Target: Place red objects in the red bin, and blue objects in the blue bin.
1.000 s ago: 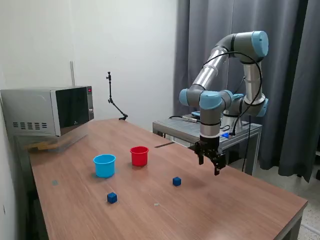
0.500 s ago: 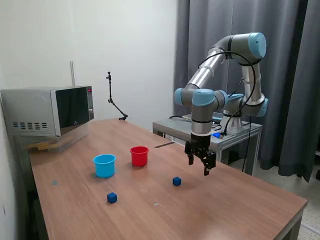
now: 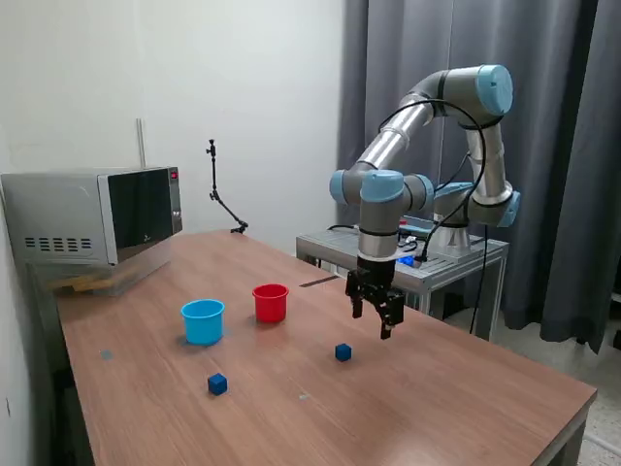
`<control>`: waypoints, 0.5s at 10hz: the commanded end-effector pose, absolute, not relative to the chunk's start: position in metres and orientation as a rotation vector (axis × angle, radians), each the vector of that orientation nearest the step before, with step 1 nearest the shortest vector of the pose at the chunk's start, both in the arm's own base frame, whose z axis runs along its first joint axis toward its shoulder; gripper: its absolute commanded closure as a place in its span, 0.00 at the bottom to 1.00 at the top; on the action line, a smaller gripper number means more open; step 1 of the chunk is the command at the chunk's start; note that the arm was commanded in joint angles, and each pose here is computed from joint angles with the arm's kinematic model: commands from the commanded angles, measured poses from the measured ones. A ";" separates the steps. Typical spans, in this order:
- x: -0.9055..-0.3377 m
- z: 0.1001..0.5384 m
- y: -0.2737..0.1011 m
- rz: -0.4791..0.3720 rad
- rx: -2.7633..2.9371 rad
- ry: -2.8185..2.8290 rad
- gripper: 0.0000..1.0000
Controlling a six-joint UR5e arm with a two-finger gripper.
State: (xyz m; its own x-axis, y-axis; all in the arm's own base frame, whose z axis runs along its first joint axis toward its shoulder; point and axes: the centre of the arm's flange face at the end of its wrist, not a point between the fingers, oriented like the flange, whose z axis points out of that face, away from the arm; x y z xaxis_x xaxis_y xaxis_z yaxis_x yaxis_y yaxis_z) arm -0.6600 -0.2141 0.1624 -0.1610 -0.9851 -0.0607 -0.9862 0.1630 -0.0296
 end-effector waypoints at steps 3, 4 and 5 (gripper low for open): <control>-0.656 0.142 -0.210 -0.001 -1.961 2.322 0.00; -0.658 0.142 -0.208 -0.002 -1.959 2.327 0.00; -0.663 0.139 -0.208 -0.004 -1.958 2.329 0.00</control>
State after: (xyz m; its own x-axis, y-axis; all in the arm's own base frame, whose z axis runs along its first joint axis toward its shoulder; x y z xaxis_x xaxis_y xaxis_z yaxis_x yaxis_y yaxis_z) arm -0.6588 -0.2089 0.1419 -0.1660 -0.9832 -0.0755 -0.9832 0.1710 -0.0644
